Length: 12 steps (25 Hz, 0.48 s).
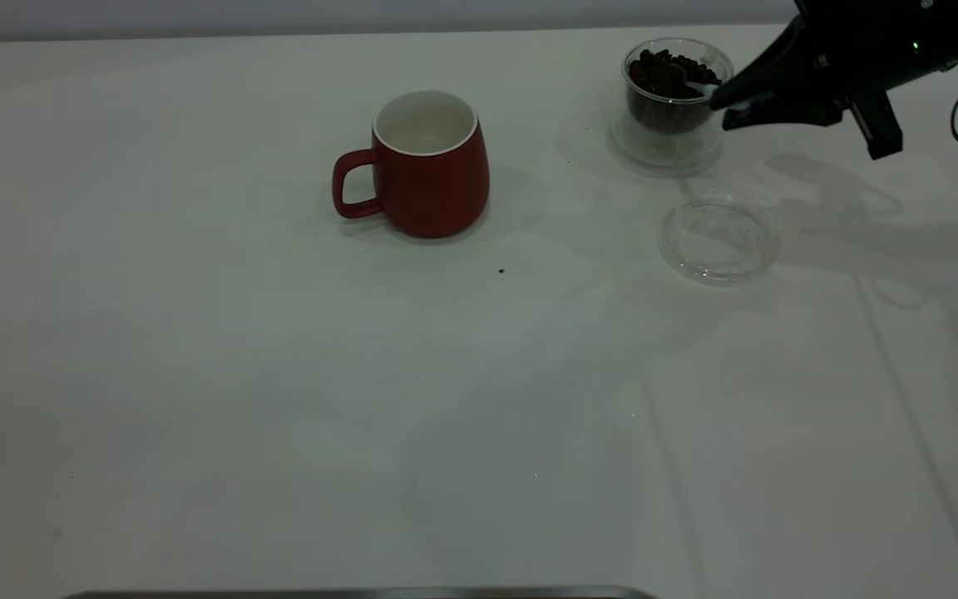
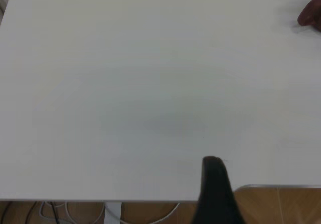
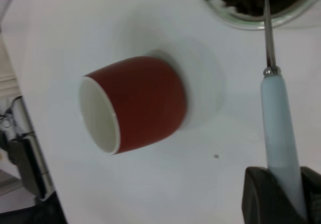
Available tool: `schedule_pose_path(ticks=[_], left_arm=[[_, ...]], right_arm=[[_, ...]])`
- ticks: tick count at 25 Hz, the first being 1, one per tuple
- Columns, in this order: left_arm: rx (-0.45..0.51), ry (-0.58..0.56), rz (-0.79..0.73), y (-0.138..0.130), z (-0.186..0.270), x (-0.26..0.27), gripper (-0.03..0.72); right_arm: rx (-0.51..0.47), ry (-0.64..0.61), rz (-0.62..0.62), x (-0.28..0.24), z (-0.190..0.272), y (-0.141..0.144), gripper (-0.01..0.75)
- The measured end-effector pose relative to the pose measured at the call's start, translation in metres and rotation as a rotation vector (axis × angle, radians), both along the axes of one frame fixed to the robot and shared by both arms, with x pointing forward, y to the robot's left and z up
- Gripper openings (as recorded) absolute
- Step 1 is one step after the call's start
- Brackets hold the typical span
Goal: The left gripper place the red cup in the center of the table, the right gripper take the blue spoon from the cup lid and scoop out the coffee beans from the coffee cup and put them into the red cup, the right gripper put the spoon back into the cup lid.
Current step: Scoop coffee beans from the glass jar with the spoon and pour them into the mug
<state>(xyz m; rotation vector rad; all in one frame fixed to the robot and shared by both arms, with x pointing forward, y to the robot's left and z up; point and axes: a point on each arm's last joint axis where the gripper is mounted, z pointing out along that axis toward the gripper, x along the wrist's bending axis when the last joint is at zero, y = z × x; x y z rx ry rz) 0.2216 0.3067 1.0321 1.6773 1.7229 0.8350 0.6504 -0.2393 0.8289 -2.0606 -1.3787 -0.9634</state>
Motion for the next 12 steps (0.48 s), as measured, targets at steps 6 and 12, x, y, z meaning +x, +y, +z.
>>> schedule_pose_path(ticks=[6,12], left_arm=[[0.000,0.000,0.000,0.0000,0.0000,0.0000,0.587],[-0.001,0.000,0.001,0.0000,0.0000,0.0000,0.587]], right_arm=[[0.030,0.002,0.009,-0.0006,0.0020,0.0024,0.114],[0.067,0.026,0.002,-0.0017,-0.0055,-0.0009,0.114]])
